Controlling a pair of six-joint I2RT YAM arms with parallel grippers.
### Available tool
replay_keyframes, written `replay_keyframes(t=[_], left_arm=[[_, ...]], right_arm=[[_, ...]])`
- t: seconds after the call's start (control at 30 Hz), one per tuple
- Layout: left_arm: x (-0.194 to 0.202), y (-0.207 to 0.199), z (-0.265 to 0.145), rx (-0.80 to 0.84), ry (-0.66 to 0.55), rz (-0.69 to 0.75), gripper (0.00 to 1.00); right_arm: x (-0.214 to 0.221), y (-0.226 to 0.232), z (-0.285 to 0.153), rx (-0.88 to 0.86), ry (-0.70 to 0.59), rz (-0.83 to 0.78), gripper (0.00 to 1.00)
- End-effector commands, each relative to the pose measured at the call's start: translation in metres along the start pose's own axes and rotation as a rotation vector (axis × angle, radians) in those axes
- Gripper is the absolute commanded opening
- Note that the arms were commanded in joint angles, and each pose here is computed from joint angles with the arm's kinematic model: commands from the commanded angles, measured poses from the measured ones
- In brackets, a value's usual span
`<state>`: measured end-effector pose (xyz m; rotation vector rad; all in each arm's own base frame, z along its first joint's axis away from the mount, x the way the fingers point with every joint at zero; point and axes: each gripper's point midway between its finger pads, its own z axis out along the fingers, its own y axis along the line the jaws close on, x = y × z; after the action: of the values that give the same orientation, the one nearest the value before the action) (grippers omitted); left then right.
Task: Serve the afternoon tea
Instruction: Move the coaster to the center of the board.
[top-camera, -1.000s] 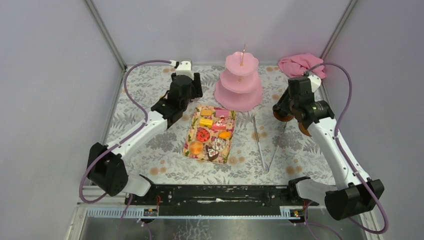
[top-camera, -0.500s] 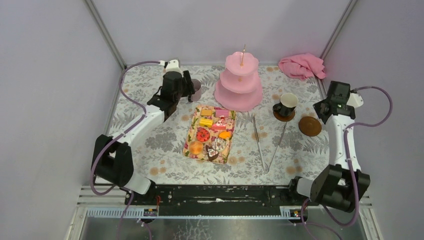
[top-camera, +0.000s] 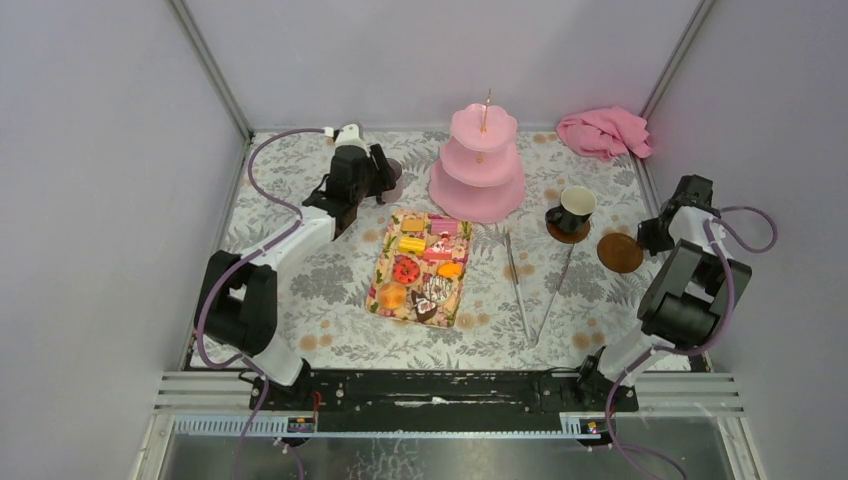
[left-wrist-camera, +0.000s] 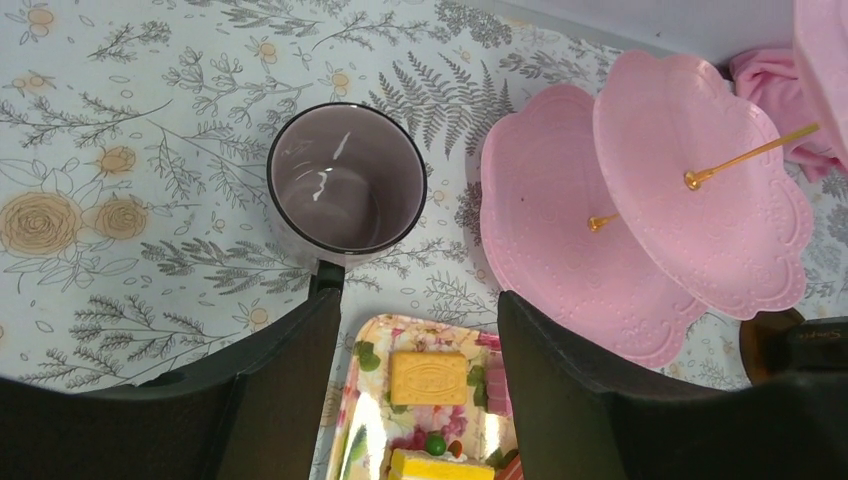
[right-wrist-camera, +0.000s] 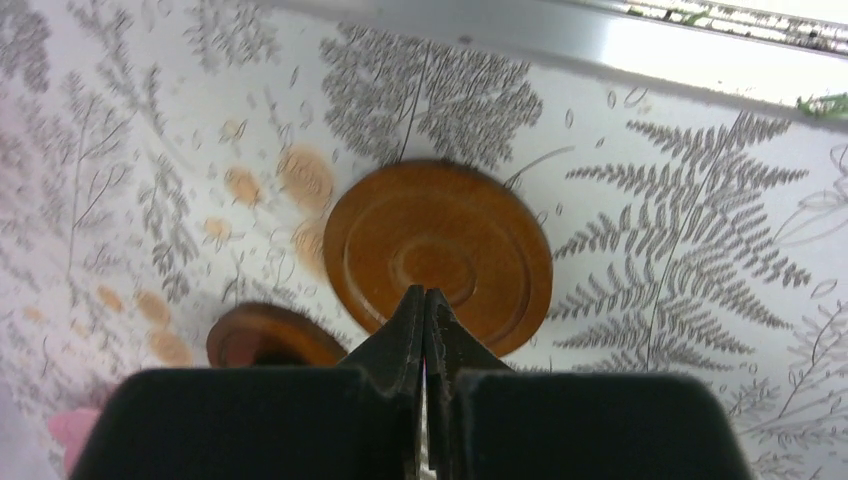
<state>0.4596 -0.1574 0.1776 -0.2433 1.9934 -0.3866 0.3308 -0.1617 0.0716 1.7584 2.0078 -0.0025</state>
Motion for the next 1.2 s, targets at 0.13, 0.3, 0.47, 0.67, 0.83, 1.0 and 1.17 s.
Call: replay_keyframes(t=[0.13,0.3,0.47,0.67,0.83,1.0,1.17], left_arm=[[-0.016,-0.007,0.006,0.055,-0.078,-0.039,0.66],[-0.014,-0.009,0.009,0.066,-0.075,-0.049,0.66],[-0.014,-0.009,0.008,0.070,-0.085,-0.052,0.66],[-0.014,-0.009,0.006,0.074,-0.089,-0.053,0.66],[-0.012,-0.008,0.005,0.080,-0.093,-0.065,0.66],[-0.016,-0.011,0.003,0.090,-0.104,-0.075,0.66],[-0.016,-0.012,0.001,0.096,-0.108,-0.086,0.66]], right_arm=[[-0.022,0.004,0.023,0.025,-0.003,-0.001,0.00],[-0.018,-0.001,0.033,0.051,0.022,-0.004,0.00],[-0.003,-0.005,0.034,0.037,0.066,0.008,0.00],[0.005,-0.013,0.033,0.040,0.080,0.006,0.00],[0.017,-0.022,0.036,0.046,0.107,0.014,0.00],[0.018,-0.020,0.032,0.024,0.105,0.006,0.00],[-0.005,0.001,0.016,-0.022,0.049,-0.036,0.00]])
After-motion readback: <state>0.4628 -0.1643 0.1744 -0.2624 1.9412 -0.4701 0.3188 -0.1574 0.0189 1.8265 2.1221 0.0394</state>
